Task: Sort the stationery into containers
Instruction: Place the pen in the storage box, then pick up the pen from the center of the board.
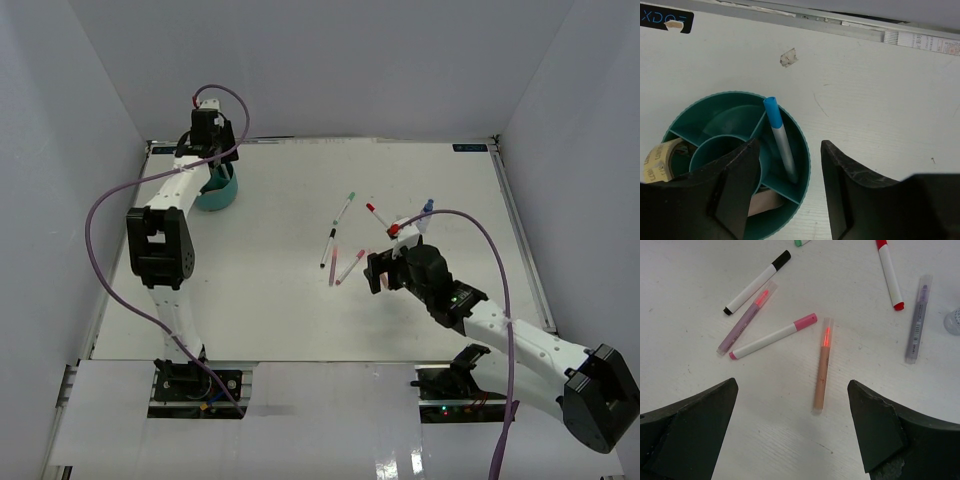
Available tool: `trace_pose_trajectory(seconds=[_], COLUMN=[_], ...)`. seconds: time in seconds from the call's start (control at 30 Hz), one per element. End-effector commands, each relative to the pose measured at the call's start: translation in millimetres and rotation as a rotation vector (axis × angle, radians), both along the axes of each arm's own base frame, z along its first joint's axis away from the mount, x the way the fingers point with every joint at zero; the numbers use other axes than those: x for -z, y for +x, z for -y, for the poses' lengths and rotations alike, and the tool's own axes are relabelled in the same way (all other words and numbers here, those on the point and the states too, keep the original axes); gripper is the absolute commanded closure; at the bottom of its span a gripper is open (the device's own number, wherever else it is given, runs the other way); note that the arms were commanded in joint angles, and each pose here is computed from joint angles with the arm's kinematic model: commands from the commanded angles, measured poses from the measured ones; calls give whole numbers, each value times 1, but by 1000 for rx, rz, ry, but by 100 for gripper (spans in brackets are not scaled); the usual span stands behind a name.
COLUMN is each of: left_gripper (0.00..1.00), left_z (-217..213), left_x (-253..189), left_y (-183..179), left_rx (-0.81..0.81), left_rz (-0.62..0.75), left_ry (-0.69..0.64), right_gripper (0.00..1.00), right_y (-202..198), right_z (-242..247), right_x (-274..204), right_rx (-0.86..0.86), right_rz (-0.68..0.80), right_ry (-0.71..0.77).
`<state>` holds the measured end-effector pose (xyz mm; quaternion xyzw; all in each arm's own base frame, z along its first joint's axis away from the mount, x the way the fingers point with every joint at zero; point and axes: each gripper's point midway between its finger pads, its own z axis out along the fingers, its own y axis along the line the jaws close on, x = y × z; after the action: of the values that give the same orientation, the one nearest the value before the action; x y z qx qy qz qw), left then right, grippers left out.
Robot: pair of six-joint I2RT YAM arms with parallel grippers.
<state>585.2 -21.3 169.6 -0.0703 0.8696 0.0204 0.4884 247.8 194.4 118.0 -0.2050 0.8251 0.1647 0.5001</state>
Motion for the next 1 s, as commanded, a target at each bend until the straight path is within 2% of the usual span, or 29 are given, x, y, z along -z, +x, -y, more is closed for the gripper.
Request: trace_pose_trajectory(seconds=[0.0, 0.1, 0.2, 0.33, 0.5, 0.73, 0.97], left_gripper=[36, 33, 32, 30, 31, 34, 38], left_z=[10, 34, 79, 165, 238, 294, 313], left_x=[-63, -80, -86, -61, -16, 30, 94], left_y=[-17, -34, -57, -99, -146, -172, -188], left_rx=[35, 89, 169, 324, 444, 512, 511], left_rz=[84, 85, 59, -77, -254, -366, -499], left_ry=[-41, -59, -75, -133, -160, -125, -89], right_gripper=[3, 4, 4, 4, 5, 5, 5], right_y=[0, -1, -3, -6, -10, -17, -20], right_z=[3, 7, 12, 18, 21, 24, 27], right_x=[-3, -7, -9, -9, -3, 2, 3], right_rx=[23, 41, 60, 87, 90, 86, 92], right_rz=[10, 20, 31, 40, 30, 26, 28], right_ry=[15, 35, 49, 65, 74, 94, 101])
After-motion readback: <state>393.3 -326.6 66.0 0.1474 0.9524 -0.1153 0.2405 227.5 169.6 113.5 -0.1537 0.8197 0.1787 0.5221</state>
